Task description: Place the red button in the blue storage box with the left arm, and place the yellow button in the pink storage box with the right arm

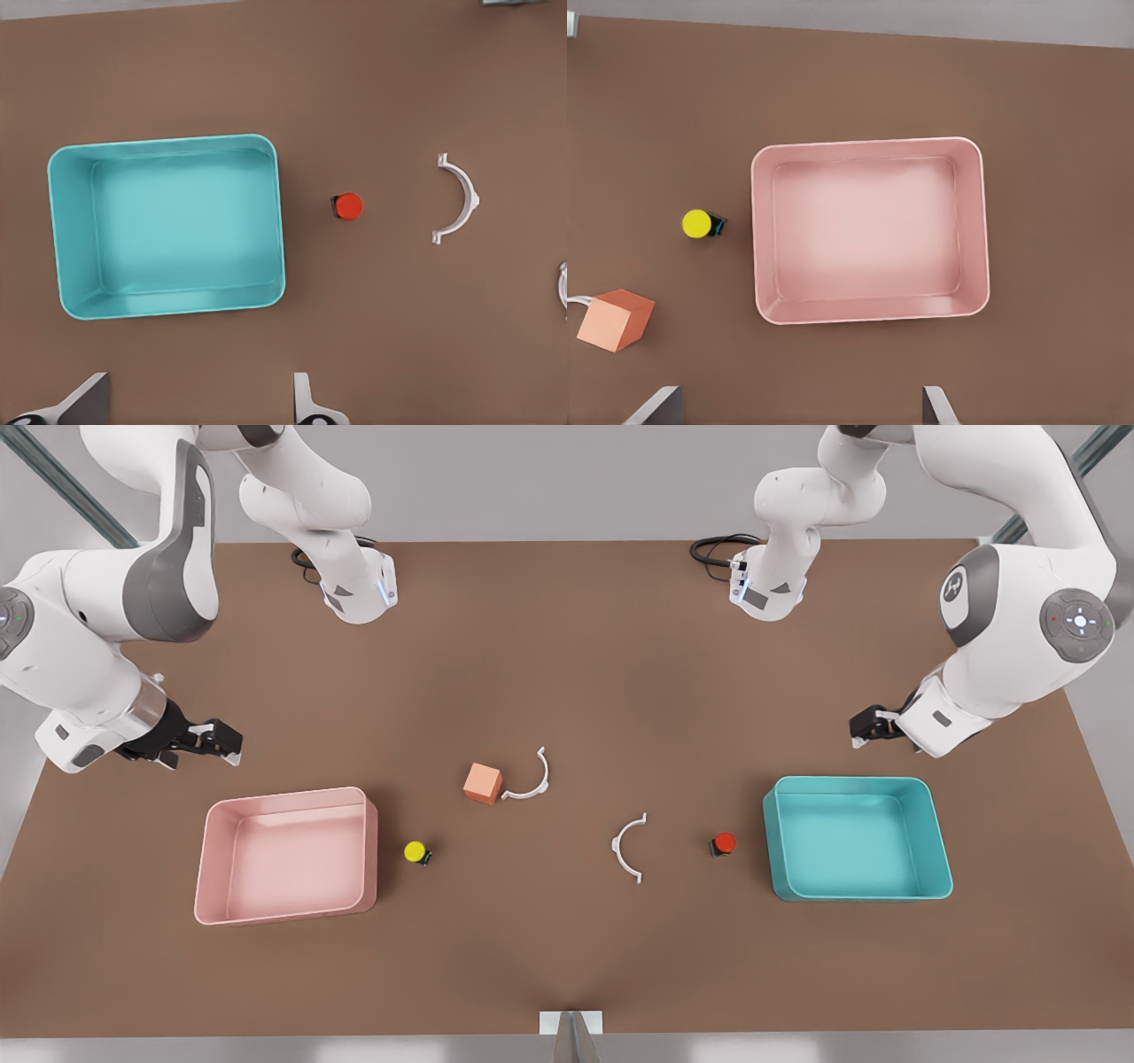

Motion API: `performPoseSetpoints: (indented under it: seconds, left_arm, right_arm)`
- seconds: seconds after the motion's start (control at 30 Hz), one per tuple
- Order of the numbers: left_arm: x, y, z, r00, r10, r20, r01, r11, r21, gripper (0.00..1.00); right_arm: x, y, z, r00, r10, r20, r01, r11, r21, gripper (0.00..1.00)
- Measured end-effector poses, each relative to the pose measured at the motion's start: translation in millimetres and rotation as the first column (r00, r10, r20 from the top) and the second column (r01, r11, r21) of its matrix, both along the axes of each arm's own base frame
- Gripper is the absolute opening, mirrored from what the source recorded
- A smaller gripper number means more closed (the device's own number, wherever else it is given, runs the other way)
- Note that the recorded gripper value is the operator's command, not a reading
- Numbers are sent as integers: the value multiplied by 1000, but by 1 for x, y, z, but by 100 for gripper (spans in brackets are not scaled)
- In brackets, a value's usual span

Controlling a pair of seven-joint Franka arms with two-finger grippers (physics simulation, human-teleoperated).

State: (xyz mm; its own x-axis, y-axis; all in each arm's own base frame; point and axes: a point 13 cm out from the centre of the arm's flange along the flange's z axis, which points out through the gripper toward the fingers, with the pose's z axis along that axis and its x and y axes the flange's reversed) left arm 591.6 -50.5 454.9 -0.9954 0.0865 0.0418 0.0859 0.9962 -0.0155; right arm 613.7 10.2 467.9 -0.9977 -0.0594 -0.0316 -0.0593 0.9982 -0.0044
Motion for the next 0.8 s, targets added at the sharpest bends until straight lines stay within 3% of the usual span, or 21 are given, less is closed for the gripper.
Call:
performPoseSetpoints:
  seconds: [0.1,0.27,0.47,0.63,0.8]
  left_arm:
    - [12,-27,-32,998,-44,-43,44,999,-2,100]
    - [25,-177,-150,968,-231,-100,231,973,-12,100]
    - [41,-173,-268,983,-164,-84,164,986,-17,100]
    - [67,-164,-302,993,-116,-3,116,993,-19,100]
    - [66,-161,-335,996,-89,0,89,996,-18,100]
  right_arm:
    - [1,4,-3,1000,6,-6,-6,1000,2,100]
    - [21,73,-65,991,121,-51,-120,993,15,100]
    - [53,161,-200,971,227,-78,-225,974,31,100]
    - [59,194,-242,965,258,-50,-255,965,55,100]
    - [63,209,-288,973,224,-53,-220,973,71,100]
